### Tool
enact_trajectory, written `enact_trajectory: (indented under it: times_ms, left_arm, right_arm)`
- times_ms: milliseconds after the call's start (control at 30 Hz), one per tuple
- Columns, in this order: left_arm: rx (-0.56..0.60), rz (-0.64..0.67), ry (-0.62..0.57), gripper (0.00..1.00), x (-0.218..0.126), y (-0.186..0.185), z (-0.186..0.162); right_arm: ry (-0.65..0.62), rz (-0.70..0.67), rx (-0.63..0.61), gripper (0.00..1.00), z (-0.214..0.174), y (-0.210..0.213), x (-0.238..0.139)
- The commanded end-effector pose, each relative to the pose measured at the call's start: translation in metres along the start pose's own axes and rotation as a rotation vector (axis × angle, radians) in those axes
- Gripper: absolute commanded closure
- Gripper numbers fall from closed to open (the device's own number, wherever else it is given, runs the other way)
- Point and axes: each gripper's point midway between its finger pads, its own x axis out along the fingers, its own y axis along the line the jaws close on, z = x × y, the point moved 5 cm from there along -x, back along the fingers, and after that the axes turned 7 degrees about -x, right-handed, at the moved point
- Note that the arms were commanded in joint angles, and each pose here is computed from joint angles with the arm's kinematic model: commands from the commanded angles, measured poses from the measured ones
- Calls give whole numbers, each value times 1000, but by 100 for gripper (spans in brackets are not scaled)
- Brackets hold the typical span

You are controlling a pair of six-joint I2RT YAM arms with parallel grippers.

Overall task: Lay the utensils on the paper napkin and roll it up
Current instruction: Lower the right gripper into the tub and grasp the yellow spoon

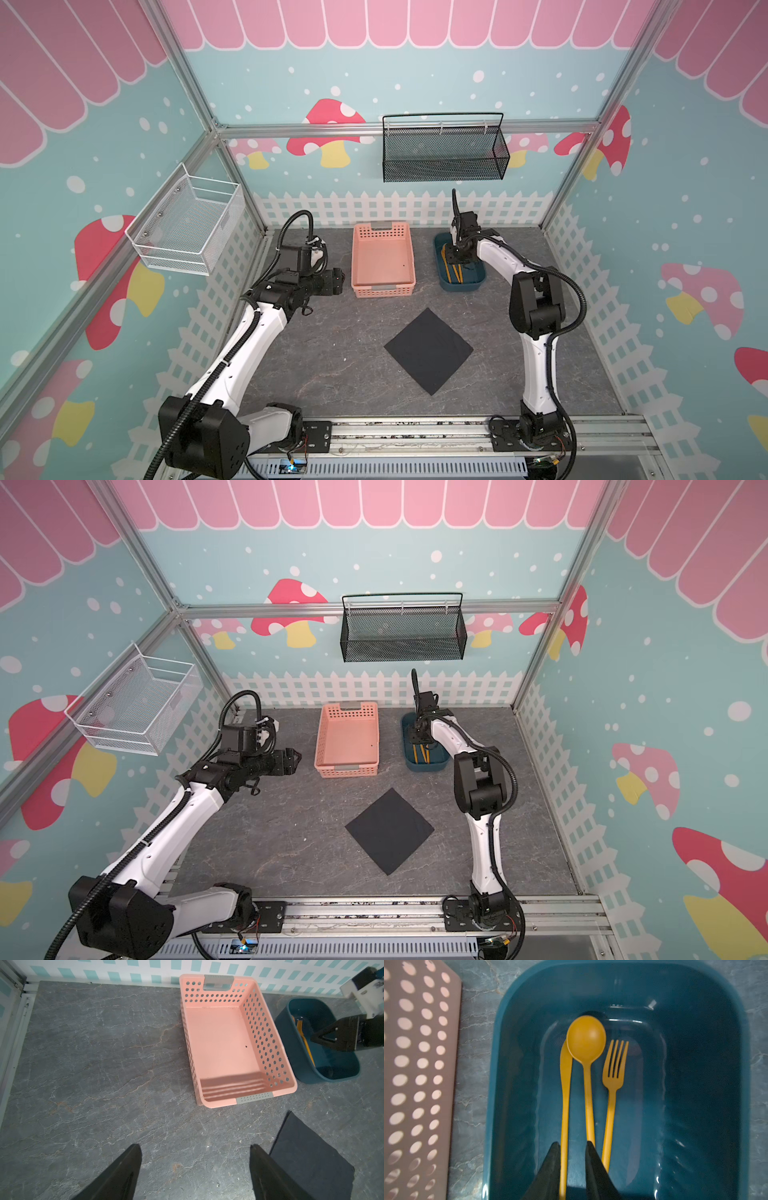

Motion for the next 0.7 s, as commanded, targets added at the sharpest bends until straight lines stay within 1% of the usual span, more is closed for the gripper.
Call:
enact_trajectory:
  times_ms: [0, 200, 667]
  left_arm:
    - [10, 25, 30, 17, 4, 6, -10]
    - [9, 21, 25, 17, 4, 6, -10]
    - [2, 17, 30, 17, 6, 8, -9]
  right_arm:
    - [36, -38, -31, 78, 0, -10, 15]
    - [41, -43, -30, 82, 7, -16, 35]
    - [52, -16, -35, 80, 10, -16, 59]
